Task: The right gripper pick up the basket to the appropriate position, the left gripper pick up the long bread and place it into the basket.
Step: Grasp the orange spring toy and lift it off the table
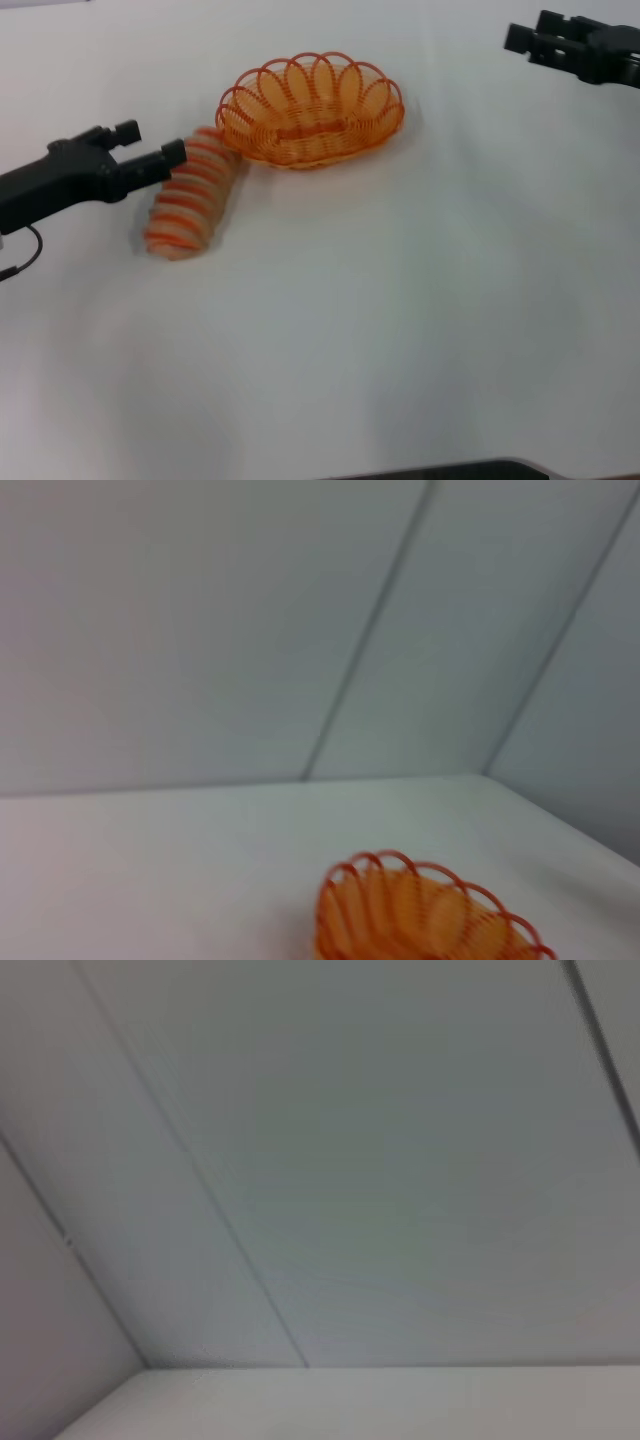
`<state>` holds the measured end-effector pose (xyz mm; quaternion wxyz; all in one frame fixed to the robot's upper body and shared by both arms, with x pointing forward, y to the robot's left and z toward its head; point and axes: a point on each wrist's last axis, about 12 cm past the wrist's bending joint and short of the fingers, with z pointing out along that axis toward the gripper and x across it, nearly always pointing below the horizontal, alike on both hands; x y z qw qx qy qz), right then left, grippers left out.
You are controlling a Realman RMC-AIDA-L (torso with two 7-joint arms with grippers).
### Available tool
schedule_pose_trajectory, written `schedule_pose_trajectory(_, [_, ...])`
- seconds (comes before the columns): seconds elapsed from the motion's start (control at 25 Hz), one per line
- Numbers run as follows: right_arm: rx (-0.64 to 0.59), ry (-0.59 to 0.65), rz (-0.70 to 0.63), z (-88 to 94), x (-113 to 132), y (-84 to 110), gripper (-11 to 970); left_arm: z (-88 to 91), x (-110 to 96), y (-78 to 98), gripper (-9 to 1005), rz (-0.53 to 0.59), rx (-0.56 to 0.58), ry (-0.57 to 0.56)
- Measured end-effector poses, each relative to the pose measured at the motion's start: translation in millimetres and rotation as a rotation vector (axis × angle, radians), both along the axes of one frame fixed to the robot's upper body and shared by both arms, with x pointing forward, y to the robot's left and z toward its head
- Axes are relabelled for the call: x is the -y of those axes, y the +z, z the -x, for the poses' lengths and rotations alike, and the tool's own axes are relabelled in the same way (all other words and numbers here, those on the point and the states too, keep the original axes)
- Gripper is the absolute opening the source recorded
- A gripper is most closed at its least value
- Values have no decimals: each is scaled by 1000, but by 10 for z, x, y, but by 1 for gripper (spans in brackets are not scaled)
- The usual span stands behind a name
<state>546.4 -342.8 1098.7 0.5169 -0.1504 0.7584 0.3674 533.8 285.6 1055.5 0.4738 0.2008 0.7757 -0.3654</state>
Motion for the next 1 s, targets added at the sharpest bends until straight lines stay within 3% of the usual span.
schedule_pose_trajectory(0.36, [28,73,105,115,159,11,848,-26,24,41,860,-100,-132,-132])
schedule_pose_trajectory(0.76, [32,78,114,124,181,17,843,-286,-38,407,860,-215,-184,-27])
schedule_pose_trajectory(0.88, [32,77,114,126,185,17,844,-398,10,503,860,-267,-253,21])
schedule_pose_trajectory(1.0, [33,73,113,122,190,21,845,-478,135,629,860,-318,-310,-7])
